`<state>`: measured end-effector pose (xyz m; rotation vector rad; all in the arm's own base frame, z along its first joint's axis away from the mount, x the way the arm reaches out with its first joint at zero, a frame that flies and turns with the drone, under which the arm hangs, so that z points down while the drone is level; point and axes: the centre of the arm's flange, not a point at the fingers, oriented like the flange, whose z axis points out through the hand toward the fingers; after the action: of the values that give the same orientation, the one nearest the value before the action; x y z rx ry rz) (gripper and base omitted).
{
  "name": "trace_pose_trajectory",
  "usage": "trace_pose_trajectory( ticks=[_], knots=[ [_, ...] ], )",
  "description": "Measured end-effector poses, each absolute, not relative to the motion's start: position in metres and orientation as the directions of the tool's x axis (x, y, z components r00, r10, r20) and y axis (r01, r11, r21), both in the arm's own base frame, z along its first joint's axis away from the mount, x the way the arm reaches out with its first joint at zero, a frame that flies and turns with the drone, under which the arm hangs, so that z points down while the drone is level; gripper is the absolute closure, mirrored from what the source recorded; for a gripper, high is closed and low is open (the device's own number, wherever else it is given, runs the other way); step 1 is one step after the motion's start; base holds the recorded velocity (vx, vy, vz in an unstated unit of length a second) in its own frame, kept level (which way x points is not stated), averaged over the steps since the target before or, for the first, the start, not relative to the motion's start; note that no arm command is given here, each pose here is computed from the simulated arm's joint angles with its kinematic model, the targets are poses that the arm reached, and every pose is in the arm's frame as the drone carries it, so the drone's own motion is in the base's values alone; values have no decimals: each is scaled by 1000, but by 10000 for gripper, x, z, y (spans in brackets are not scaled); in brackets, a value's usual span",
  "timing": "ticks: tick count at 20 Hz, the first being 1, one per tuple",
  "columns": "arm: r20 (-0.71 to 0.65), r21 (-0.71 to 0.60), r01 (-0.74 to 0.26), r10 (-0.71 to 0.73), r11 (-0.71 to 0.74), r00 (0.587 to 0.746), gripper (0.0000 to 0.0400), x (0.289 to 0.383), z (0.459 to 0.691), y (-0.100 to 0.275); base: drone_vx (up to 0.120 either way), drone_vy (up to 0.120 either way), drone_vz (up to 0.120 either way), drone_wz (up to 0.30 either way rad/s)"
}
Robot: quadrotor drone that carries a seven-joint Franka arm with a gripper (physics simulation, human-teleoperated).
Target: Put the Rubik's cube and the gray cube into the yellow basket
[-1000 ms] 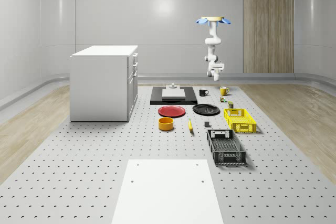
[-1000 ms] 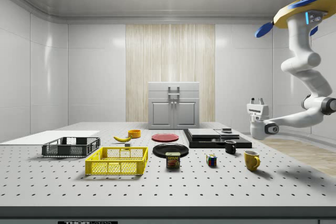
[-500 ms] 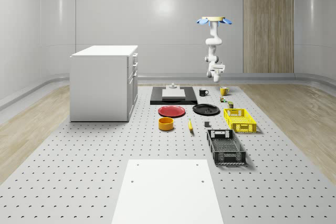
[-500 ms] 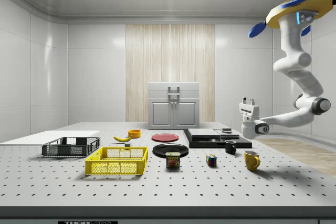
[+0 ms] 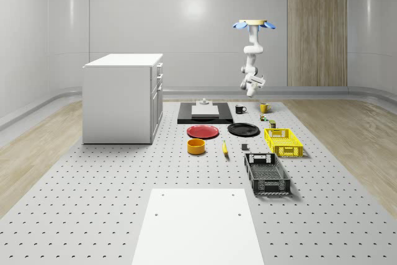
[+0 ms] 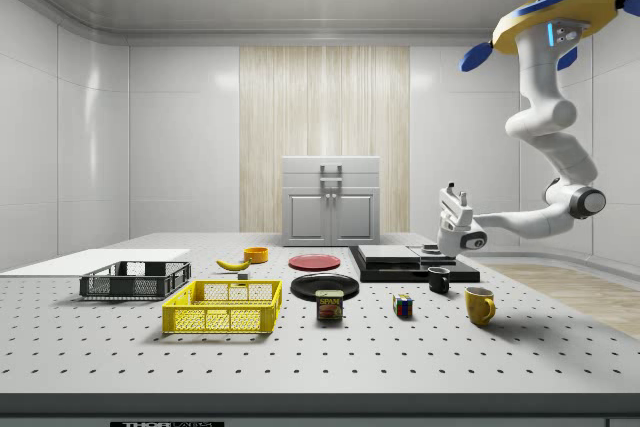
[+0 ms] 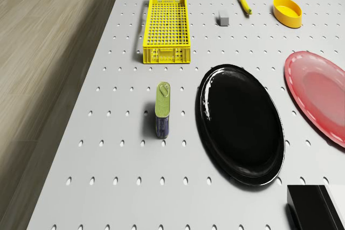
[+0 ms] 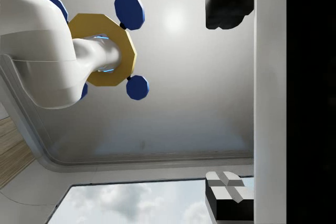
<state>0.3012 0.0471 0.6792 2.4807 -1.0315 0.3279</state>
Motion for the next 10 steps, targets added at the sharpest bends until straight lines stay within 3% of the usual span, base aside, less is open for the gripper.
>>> trace_pose_trajectory(
  ticks=[5,8,10],
  knots=[
    [651,588,-727,-326,-355,685,0,3022,6390,868,120,0,-120,0],
    [731,682,-731,11,-20,682,0,3038,5916,987,120,0,-120,0],
    [686,648,-729,248,220,684,0,3049,5581,928,120,0,-120,0]
  ],
)
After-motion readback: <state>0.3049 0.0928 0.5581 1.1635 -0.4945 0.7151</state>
